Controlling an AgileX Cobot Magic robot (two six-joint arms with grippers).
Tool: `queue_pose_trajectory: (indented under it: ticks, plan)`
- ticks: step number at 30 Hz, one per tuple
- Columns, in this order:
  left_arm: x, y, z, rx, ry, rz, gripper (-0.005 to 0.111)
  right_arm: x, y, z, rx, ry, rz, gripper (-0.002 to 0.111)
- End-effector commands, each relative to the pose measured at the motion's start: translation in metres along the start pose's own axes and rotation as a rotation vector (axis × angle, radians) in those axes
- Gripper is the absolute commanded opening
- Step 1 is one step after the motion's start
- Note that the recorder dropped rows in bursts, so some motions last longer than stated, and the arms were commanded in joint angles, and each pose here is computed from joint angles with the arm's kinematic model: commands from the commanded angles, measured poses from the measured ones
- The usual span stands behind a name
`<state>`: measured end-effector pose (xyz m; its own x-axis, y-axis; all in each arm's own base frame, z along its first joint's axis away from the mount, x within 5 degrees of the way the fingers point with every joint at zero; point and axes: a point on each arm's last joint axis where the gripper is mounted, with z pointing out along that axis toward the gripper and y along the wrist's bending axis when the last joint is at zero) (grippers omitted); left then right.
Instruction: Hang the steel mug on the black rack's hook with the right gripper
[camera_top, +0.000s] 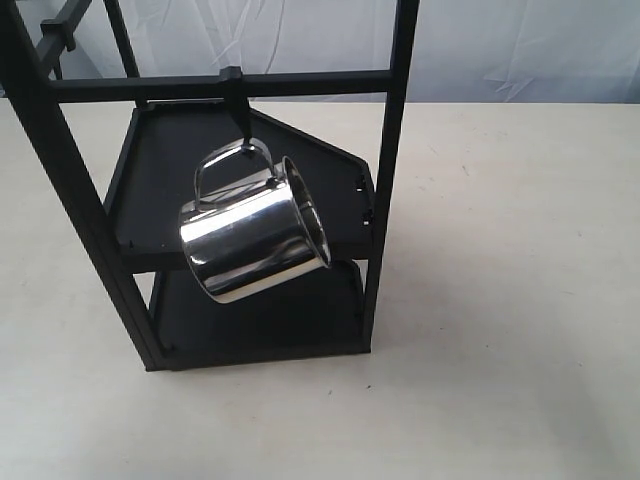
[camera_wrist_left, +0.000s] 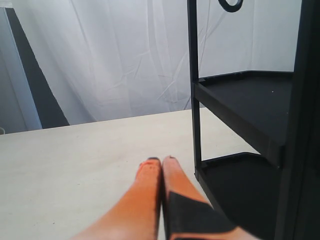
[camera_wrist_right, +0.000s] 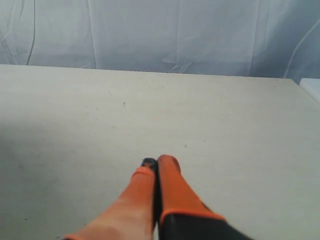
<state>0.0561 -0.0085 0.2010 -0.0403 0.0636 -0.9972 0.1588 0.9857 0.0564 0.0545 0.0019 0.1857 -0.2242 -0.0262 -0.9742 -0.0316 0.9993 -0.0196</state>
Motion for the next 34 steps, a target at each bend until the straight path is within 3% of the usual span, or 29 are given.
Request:
queue_pose_trajectory:
  ticks: [1,34]
  plan:
    - [-0.0006,-0.0003,-0.0004,0.004,-0.01,-0.002,0.002,0.0,-0.0005,-0.0002,0.007,-0.01,0.042,0.0]
    - [-0.0006,-0.0003,-0.0004,0.004,-0.01,-0.002,0.002,0.0,-0.0004,-0.0002,0.006,-0.01,0.052,0.0]
